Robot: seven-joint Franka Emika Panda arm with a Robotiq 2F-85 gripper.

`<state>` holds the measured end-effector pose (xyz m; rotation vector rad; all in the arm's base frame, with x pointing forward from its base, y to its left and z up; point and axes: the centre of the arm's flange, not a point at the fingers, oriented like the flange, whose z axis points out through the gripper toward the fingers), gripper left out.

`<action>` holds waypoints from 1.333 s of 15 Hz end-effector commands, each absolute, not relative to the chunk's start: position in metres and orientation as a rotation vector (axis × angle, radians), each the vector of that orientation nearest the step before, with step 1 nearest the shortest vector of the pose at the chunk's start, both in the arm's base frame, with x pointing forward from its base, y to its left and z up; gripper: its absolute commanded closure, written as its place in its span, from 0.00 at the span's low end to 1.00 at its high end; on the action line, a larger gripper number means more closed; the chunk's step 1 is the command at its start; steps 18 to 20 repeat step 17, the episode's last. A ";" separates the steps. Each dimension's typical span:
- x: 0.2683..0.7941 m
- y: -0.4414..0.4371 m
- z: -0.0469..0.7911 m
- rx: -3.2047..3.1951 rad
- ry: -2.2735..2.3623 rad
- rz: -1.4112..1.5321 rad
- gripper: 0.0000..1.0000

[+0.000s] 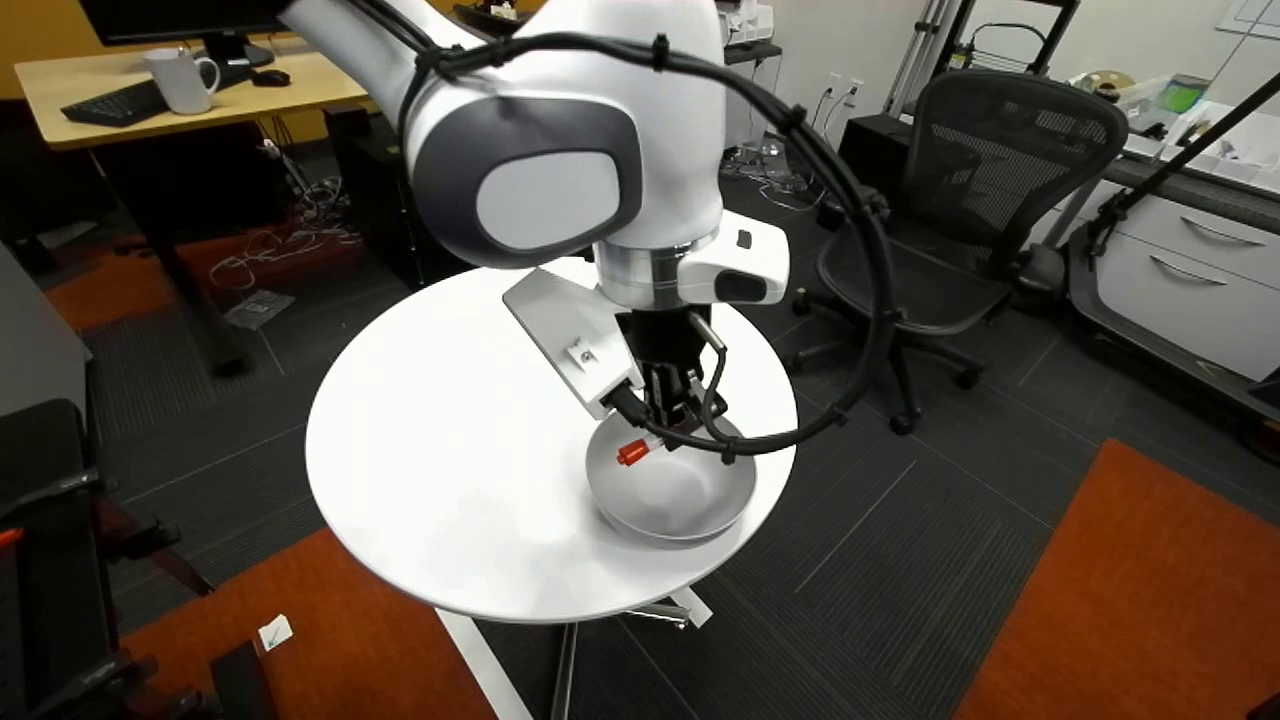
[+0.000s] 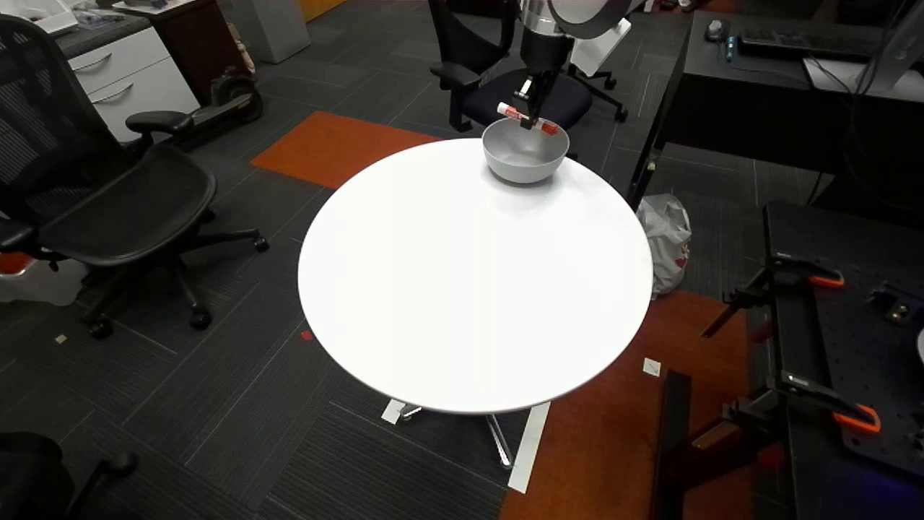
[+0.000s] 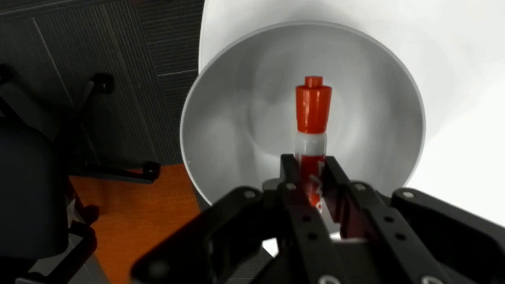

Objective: Put the marker in the bowl

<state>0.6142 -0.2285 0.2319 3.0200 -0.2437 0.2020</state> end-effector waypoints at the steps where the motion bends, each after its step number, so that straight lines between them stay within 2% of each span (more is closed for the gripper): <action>1: 0.633 -0.241 0.220 3.051 -0.270 0.156 0.55; 3: 0.635 -0.243 0.213 3.055 -0.277 0.142 0.47; 9: 0.642 -0.247 0.209 3.057 -0.288 0.132 0.02; 20: 0.636 -0.243 0.205 3.036 -0.272 0.139 0.00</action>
